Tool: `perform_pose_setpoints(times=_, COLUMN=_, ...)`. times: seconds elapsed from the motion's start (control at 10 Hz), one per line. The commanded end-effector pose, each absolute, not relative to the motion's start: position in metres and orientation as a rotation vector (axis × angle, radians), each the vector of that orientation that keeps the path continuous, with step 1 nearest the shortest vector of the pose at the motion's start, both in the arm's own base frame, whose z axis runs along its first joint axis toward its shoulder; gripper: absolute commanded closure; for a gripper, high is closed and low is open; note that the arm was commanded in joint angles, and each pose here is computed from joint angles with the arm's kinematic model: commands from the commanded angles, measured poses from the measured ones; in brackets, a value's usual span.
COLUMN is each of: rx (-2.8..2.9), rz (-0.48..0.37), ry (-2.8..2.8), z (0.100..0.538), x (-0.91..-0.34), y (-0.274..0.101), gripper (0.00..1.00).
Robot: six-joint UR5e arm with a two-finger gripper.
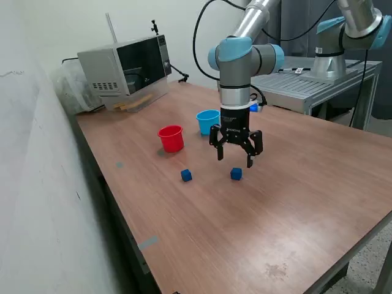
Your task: Place red objects in the red bin, and blue objects in the blue bin.
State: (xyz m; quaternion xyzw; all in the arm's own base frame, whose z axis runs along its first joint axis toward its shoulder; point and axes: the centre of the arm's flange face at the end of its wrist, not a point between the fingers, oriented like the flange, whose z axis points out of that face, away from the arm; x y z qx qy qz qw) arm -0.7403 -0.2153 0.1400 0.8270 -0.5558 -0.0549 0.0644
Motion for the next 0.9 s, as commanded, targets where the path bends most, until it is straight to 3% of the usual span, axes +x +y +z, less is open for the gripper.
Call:
perform_pose_setpoints(times=0.0, rx=2.508, rz=-0.134, ry=-1.694, z=0.119, x=-0.739, y=-0.214, gripper=0.00)
perform_pose_setpoints(times=0.5, rx=2.523, rz=-0.132, ry=-1.673, z=0.118, x=-0.738, y=-0.214, gripper=0.00)
perform_pose_setpoints(times=0.6, rx=2.547, rz=-0.134, ry=-1.643, z=0.117, x=-0.738, y=-0.214, gripper=1.00)
perform_pose_setpoints(times=0.8, rx=2.560, rz=-0.111, ry=-1.646, z=0.102, x=-0.737, y=-0.214, gripper=1.00)
